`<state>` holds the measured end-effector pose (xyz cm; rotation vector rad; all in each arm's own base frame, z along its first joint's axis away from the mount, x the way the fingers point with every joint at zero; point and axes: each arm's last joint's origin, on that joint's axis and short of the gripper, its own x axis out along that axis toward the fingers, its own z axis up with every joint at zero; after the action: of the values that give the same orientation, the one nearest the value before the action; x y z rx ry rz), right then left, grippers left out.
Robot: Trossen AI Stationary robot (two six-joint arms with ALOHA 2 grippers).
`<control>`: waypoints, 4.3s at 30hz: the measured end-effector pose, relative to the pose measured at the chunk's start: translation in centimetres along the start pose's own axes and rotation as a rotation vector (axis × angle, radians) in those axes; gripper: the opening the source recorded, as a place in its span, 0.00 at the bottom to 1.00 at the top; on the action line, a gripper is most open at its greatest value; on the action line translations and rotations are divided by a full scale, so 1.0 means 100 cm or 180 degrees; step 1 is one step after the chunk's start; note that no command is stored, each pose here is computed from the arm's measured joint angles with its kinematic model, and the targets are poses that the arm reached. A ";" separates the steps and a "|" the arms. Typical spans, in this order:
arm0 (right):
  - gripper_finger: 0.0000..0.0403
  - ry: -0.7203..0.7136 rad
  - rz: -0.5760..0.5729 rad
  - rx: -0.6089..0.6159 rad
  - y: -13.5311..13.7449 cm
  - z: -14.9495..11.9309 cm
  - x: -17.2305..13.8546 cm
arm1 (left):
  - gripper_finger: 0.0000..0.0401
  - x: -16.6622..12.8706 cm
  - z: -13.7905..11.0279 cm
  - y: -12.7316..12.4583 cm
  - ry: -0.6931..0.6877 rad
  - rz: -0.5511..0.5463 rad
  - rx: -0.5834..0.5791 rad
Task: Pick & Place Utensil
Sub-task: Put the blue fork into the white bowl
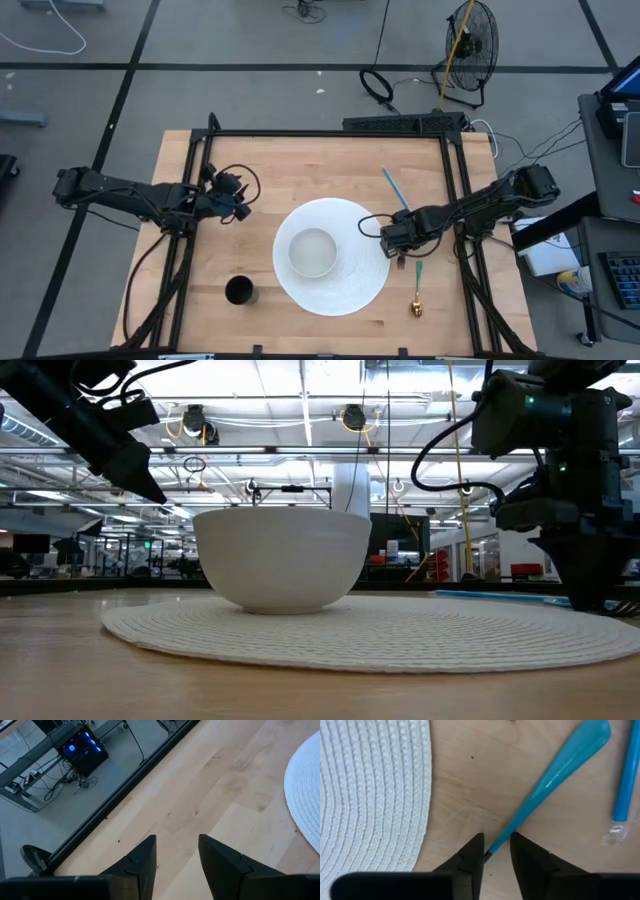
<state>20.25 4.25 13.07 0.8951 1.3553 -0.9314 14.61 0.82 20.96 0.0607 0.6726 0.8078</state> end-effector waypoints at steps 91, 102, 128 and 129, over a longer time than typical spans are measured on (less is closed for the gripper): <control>0.00 -0.4189 0.2820 -0.3114 0.077 0.032 -0.109 | 0.38 -0.032 0.041 -0.035 -0.1342 -0.1748 0.0208; 0.00 -0.4373 0.3465 -0.2595 0.110 0.038 -0.071 | 0.38 -0.044 0.038 -0.041 -0.1440 -0.1608 0.0206; 0.00 -0.3435 0.3504 -0.1795 0.153 0.048 -0.005 | 0.38 -0.049 0.036 -0.042 -0.1476 -0.1460 0.0209; 0.00 -0.3410 0.3454 -0.1789 0.153 0.049 -0.004 | 0.38 -0.049 0.036 -0.042 -0.1477 -0.1455 0.0207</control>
<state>36.24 5.62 13.44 0.4165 0.0626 -0.0523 16.97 -4.83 25.16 0.1428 0.2533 0.3103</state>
